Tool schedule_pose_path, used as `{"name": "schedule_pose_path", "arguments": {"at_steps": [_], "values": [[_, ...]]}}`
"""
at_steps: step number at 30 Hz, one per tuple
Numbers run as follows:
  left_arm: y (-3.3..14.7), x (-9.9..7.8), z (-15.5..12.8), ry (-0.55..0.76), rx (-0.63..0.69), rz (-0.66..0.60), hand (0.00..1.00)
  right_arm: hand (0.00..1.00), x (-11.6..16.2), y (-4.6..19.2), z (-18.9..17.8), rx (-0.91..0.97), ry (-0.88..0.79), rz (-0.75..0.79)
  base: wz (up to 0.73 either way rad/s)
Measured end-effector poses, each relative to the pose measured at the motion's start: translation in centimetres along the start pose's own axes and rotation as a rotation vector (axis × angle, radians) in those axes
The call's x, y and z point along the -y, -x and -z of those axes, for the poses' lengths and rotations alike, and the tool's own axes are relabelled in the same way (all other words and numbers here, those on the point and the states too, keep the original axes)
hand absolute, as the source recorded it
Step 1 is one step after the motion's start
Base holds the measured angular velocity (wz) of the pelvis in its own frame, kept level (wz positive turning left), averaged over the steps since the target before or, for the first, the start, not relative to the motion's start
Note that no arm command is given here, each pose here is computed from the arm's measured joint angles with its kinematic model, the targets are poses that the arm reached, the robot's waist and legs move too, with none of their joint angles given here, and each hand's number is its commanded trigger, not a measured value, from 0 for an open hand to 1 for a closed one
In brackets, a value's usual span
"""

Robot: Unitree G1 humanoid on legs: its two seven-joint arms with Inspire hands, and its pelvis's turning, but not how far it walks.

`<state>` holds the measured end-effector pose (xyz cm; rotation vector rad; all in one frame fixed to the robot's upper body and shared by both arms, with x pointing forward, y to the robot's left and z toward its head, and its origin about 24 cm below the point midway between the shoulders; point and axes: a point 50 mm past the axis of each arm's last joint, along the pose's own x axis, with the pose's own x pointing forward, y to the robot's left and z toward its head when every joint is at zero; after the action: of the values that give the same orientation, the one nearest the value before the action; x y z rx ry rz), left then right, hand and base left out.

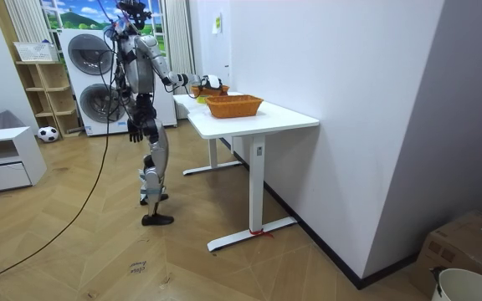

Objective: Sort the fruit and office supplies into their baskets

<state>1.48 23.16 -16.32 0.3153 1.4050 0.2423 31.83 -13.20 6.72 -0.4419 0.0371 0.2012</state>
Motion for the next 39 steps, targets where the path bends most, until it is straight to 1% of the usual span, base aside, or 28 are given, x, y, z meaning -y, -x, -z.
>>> {"name": "schedule_pose_path", "arguments": {"at_steps": [3, 10, 18, 23, 25, 28, 39], "values": [[0.0, 0.2, -0.3, -0.009, 0.009, 0.019, 0.0, 0.0, 0.1, -0.3, 0.3, -0.021, 0.019, 0.002, 0.0], [0.0, 0.3, -0.3, -0.015, 0.009, 0.033, 0.0, 0.0, 0.4, -0.8, -0.4, 0.0, 0.057, 0.011, 0.0], [0.0, 0.4, -0.3, -0.016, 0.01, 0.048, 0.0, 0.0, 0.4, -0.8, -0.4, 0.001, 0.061, 0.012, 0.0], [0.1, 0.4, -0.8, -0.012, 0.035, 0.063, 0.0, 0.0, 0.4, -0.8, -0.5, 0.006, 0.16, 0.028, 0.0], [0.0, 0.3, -1.3, -0.01, 0.047, 0.063, 0.0, 0.0, 0.3, -0.8, -0.6, 0.011, 0.248, 0.041, 0.0], [0.0, 0.3, -1.7, -0.01, 0.056, 0.06, 0.0, 0.0, 0.4, -0.8, -0.6, 0.014, 0.316, 0.049, 0.02], [0.0, 0.2, -1.7, -0.003, 0.055, 0.052, 0.0, 0.0, -0.3, -0.8, -0.9, 0.019, 0.446, 0.015, 0.0]]}}
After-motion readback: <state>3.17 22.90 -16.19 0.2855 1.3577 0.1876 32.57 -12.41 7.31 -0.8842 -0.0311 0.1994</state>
